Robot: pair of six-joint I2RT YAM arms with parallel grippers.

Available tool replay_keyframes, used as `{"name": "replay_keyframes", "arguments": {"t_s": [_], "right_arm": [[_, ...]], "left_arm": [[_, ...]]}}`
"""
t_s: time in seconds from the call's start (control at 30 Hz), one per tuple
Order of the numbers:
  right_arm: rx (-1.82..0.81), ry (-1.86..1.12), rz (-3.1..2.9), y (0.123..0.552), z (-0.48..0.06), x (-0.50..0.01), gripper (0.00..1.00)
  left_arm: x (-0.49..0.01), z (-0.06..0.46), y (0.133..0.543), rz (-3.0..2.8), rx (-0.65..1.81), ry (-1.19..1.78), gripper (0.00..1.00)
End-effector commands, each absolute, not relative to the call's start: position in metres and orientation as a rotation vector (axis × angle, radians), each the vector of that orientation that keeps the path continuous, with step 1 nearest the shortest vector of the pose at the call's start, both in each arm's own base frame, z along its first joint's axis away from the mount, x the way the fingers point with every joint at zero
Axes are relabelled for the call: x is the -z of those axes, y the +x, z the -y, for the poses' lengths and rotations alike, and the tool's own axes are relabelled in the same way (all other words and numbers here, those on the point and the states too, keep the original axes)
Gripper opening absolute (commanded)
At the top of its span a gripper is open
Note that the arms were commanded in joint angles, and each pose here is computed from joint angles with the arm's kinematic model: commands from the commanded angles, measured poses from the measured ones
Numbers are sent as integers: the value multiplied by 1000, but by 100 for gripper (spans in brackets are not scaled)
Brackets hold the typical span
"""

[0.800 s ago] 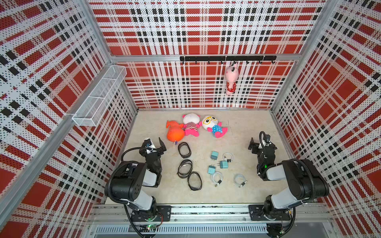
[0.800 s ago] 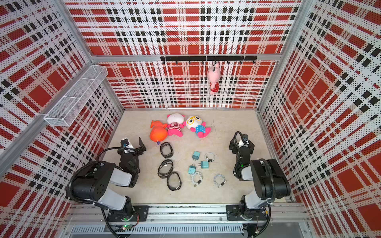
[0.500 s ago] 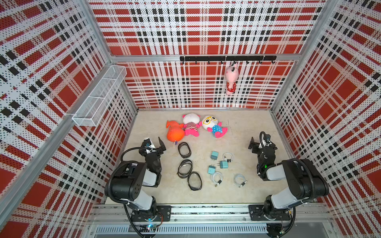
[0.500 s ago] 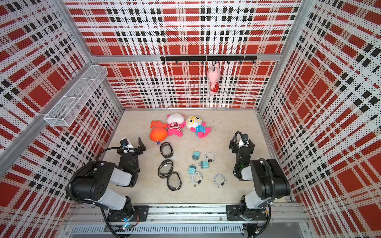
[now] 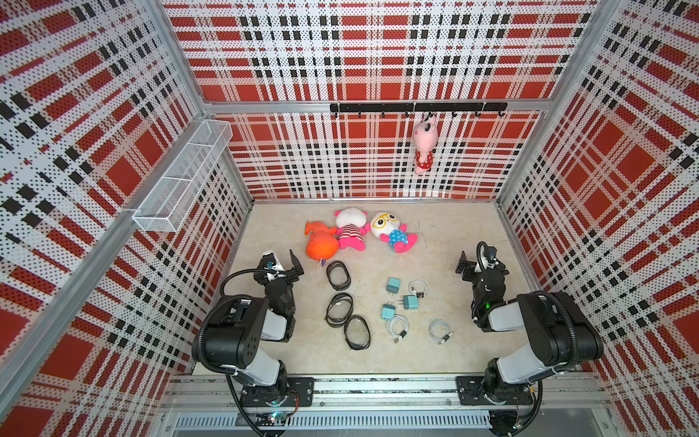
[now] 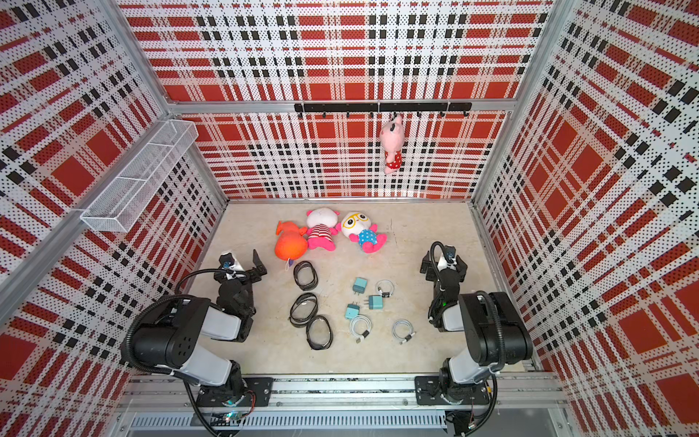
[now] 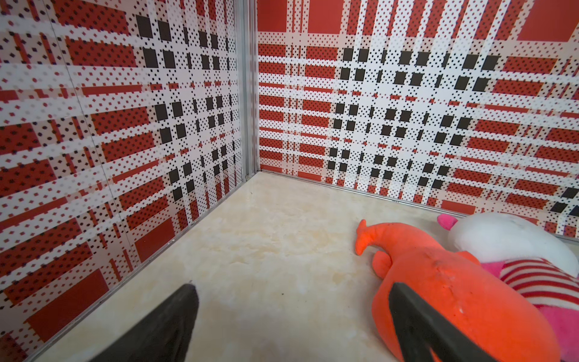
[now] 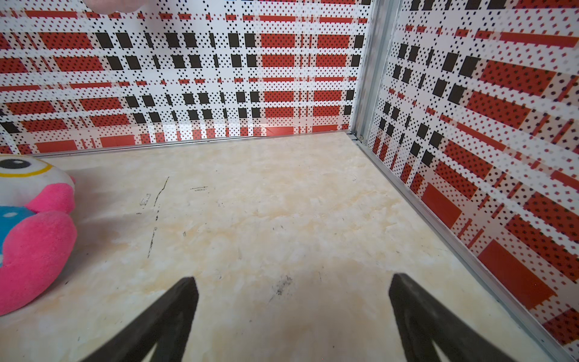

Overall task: Pack away charging kits
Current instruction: Pick up the storage bag at the center of the board.

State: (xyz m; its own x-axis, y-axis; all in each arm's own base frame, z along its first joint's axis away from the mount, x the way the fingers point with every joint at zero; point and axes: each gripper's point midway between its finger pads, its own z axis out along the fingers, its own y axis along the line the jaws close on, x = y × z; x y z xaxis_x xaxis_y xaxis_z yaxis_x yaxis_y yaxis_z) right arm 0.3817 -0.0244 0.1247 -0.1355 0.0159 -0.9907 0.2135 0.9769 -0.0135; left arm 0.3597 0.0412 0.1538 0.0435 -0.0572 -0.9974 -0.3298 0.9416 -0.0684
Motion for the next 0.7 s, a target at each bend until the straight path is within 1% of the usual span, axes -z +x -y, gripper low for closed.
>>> {"name": "replay_keyframes", "arguments": {"t_s": [0.0,0.13,0.23,0.27,0.37,0.4,0.47,0.53,0.6,0.67], "right_arm": [[186,167,-1665,383,24,-133,100],[188,184,-1635,377,26,-136,100],[211,245,-1588,363,35,-144,100],[194,219,-1565,358,31,-150,100],[325,318,-1472,334,39,-179,100],[329,313,-1431,327,35,-194,100],[213,365,-1351,317,30,-217,100],[34,433,-1315,312,23,-232,100],[-106,493,-1381,320,13,-239,100],[-203,519,-1506,328,0,-244,100]], "left_arm": [[-160,-42,363,-1499,-212,-308,98],[-160,-42,363,-1497,-210,-311,98],[-164,-42,355,-1472,-237,-328,98],[-167,-45,347,-1445,-264,-364,98],[-179,-44,326,-1377,-246,-362,98],[-185,-46,320,-1349,-274,-376,98],[-198,-39,305,-1319,-378,-431,98],[-215,-20,301,-1312,-419,-400,98],[-231,-6,299,-1296,-374,-428,98],[-248,19,308,-1321,-288,-395,98]]}}
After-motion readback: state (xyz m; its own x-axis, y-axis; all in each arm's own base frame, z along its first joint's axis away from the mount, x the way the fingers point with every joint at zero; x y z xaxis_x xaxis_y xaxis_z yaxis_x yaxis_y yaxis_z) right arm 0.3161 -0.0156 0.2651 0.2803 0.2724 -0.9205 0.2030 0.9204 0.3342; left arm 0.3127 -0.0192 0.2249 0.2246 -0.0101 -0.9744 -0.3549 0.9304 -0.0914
